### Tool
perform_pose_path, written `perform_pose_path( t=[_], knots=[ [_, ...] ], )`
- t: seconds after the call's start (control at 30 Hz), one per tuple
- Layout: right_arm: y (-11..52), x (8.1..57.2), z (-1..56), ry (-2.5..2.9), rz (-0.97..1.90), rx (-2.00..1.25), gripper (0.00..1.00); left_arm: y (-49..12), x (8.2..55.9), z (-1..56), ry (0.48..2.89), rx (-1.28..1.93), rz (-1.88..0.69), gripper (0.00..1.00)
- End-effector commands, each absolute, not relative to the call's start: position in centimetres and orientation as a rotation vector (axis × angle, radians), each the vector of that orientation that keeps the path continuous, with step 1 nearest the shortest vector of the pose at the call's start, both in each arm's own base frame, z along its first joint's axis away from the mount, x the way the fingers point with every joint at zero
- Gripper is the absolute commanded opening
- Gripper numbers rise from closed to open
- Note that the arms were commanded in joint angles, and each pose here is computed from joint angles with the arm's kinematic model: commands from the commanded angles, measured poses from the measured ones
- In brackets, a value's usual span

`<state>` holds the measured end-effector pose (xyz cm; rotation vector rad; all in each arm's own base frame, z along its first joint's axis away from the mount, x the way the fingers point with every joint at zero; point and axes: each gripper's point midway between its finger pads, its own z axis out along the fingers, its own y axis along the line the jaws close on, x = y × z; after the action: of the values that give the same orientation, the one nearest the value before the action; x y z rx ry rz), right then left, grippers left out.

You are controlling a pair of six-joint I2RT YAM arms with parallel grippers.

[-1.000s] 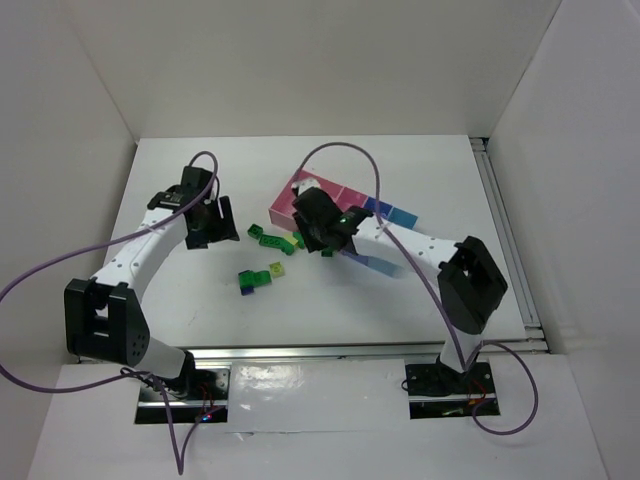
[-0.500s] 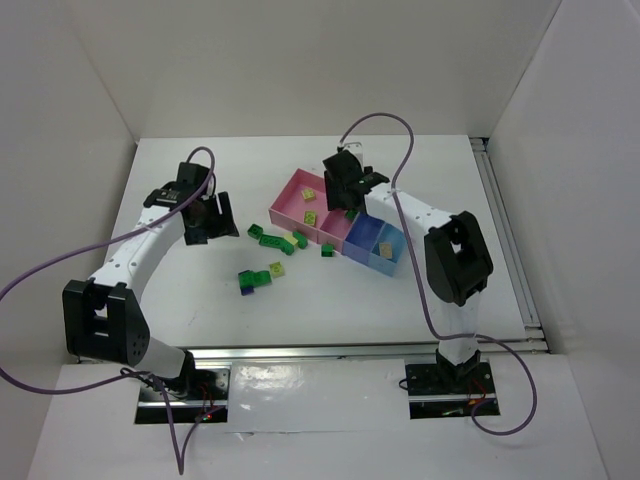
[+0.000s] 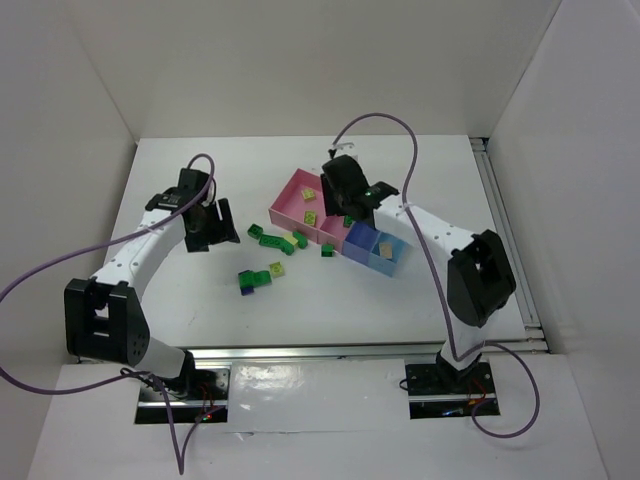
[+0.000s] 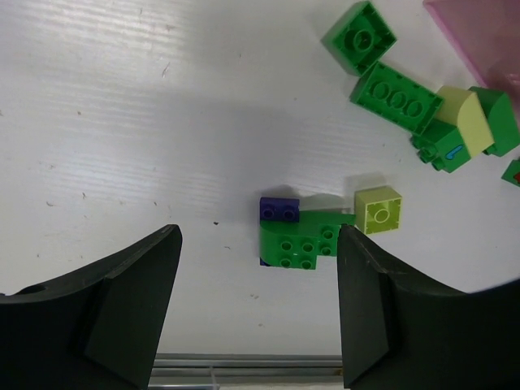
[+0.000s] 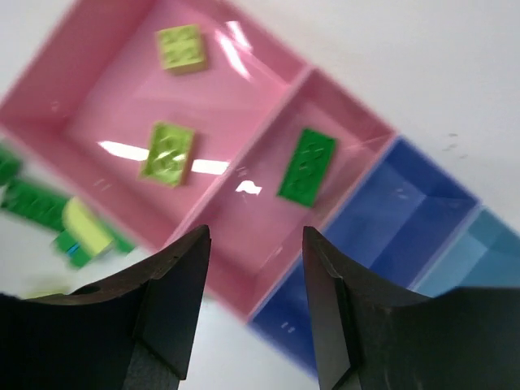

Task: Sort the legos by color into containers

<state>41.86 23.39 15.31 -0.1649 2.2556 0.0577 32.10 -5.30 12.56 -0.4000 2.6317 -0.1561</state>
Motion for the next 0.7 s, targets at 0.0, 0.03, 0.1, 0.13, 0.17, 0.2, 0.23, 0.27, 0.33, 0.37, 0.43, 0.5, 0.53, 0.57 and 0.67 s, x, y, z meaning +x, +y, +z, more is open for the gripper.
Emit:
perform_pose_path(
  t=[0.0,0.03,0.1,0.13,0.17,0.2,0.23,0.27,0.33,0.37,0.43,0.5,0.53,0.57,0.67],
  knots=[
    [28.2,37.3,16.5,2.227,0.215,-0.343,0.55,-5.5,31.2,11.8,2.640,-0.481,-0.187,0.81],
    [28.6,36.5,15.9,2.242,0.214,-0.373,0.55,-5.5,30.9,11.8,2.638,-0.481,-0.188,0.81],
    [29.0,34.9,13.5,2.309,0.153,-0.403,0.64,-5.6,30.6,11.3,2.650,-0.480,-0.198,0.81],
    [29.0,33.5,12.2,2.359,0.112,-0.420,0.68,-5.7,30.9,11.4,2.639,-0.490,-0.204,0.81],
    [29.3,33.0,11.1,2.386,0.088,-0.424,0.74,-5.7,30.9,11.4,2.639,-0.490,-0.205,0.81],
    [29.4,32.5,10.5,2.407,0.082,-0.423,0.76,-5.7,30.9,11.4,2.639,-0.490,-0.205,0.81],
    [29.1,31.9,9.7,2.456,0.076,-0.359,0.77,-5.7,30.9,11.4,2.639,-0.490,-0.205,0.81],
    [28.9,31.5,9.1,2.489,0.070,-0.311,0.77,-5.7,30.9,11.4,2.639,-0.490,-0.205,0.81],
    [29.4,30.4,7.6,2.560,0.128,-0.192,0.77,-6.1,30.8,11.1,2.653,-0.478,-0.216,0.81],
    [29.4,30.2,7.1,2.564,0.138,-0.157,0.77,-6.1,30.8,11.1,2.653,-0.477,-0.216,0.81],
    [29.4,29.9,6.1,2.566,0.176,-0.049,0.77,-6.4,31.0,11.5,2.645,-0.485,-0.234,0.81],
    [29.5,29.9,5.5,2.562,0.195,-0.006,0.76,-6.4,31.0,11.2,2.654,-0.487,-0.231,0.81],
    [29.2,29.9,5.2,2.560,0.178,0.015,0.76,-6.4,31.0,11.2,2.654,-0.487,-0.231,0.81],
    [29.1,30.3,5.0,2.547,0.165,0.057,0.76,-6.4,31.3,11.5,2.645,-0.473,-0.232,0.81],
    [28.4,31.2,4.0,2.525,0.106,0.095,0.76,-6.4,31.3,11.5,2.645,-0.473,-0.232,0.81]
  ],
)
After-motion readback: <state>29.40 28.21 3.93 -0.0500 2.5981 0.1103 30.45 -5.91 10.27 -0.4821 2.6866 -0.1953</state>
